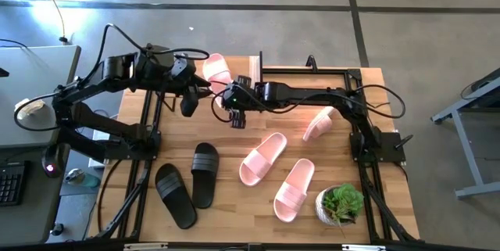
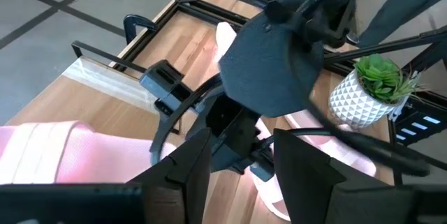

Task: Pick and place slides into the shelf
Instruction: Put the pink slide on the shelf

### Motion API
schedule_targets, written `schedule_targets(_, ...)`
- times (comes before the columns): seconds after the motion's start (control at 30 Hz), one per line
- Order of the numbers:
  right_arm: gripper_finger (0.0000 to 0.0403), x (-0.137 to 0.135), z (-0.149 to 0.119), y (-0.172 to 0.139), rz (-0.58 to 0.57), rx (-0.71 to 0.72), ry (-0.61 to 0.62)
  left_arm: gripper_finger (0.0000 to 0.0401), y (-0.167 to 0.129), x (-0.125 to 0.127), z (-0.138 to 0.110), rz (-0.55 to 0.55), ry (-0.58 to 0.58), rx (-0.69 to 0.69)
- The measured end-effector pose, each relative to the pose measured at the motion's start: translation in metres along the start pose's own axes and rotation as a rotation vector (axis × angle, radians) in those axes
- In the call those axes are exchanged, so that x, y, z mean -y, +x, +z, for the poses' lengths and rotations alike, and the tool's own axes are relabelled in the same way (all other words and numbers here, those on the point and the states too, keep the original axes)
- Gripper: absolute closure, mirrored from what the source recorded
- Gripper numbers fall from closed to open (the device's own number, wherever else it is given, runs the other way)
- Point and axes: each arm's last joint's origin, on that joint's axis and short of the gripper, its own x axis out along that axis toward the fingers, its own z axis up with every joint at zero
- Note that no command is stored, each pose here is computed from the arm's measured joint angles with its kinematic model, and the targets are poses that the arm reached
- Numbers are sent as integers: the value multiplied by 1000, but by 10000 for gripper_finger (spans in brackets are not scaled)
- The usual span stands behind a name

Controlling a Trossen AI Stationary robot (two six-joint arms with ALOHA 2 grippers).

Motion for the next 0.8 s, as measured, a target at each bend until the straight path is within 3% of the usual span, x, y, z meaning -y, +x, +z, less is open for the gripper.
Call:
schedule_targets(0.17, 121, 1, 5, -18, -13, -5, -25, 261, 1, 0, 0, 1, 0, -4)
schedule_targets(0.37, 121, 7, 9, -66, 26, -79, -27, 261, 3, 0, -4, 0, 7, -55)
schedule_targets(0.57, 121, 10, -7, -111, 392, -249, 136, 261, 16, 1, -11, -90, 26, -126)
schedule_targets(0.8, 121, 8, -24, -123, 718, -378, 323, 261, 37, -1, -26, -113, 19, -182)
